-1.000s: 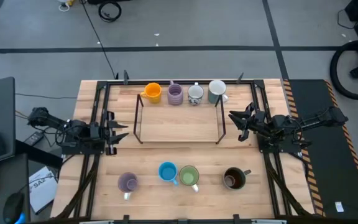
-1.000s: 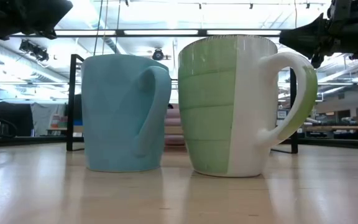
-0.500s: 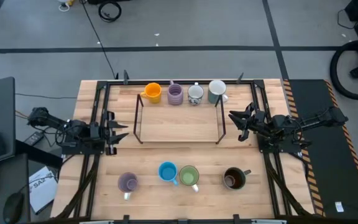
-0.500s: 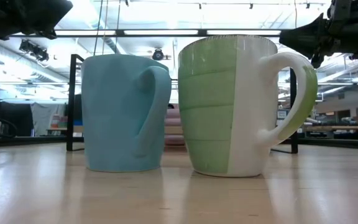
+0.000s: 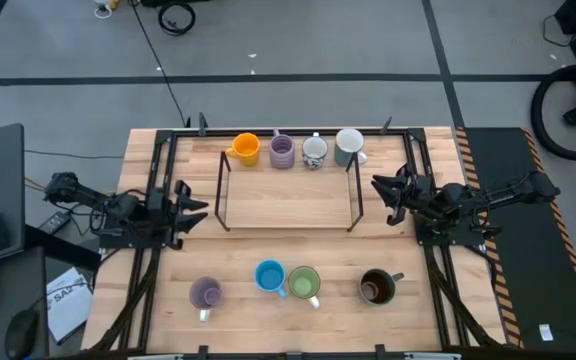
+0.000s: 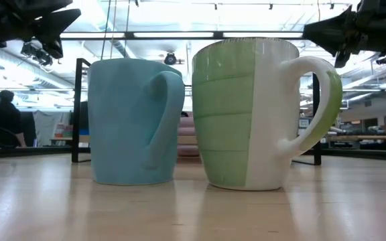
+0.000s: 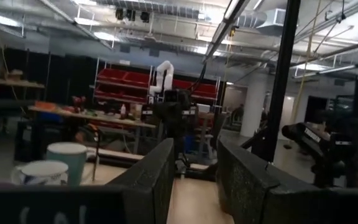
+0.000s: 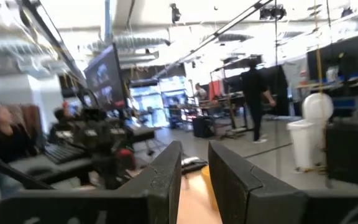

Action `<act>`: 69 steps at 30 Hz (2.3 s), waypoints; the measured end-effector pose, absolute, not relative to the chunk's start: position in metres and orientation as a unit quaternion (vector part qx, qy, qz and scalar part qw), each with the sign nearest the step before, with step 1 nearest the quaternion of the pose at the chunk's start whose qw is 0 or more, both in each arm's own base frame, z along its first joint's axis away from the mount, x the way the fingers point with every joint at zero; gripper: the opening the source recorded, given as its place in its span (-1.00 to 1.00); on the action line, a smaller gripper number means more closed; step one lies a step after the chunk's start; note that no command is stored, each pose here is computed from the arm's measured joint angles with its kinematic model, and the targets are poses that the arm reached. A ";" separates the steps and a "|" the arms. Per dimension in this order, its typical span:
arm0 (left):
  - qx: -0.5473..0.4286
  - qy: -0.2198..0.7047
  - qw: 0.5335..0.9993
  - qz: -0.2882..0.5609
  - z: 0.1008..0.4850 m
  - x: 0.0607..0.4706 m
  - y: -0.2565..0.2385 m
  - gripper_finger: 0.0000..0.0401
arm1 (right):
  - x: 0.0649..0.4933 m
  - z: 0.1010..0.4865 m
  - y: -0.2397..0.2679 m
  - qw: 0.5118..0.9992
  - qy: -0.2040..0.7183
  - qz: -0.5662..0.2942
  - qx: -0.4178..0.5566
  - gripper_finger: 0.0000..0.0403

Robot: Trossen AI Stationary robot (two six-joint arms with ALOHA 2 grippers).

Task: Place coffee mugs
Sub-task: Put the dark blue mug on the shelf

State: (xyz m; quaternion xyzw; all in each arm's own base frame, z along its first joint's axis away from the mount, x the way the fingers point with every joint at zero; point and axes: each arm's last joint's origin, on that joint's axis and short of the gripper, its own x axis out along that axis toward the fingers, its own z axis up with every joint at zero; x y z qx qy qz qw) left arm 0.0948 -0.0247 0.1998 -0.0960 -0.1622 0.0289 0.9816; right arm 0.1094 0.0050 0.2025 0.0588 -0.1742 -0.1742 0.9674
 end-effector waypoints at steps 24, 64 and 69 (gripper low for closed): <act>-0.128 -0.155 0.979 0.026 0.198 0.095 -0.025 -0.35 | 0.125 0.298 0.003 0.971 -0.117 -0.208 0.005 -0.57; -0.167 -0.158 0.973 0.022 0.199 0.095 -0.025 -0.35 | 0.273 0.361 -0.091 0.959 0.178 -0.221 -0.010 -0.57; -0.168 -0.155 0.973 0.021 0.198 0.095 -0.025 -0.35 | 0.285 0.357 -0.109 0.958 0.205 -0.202 0.002 -0.57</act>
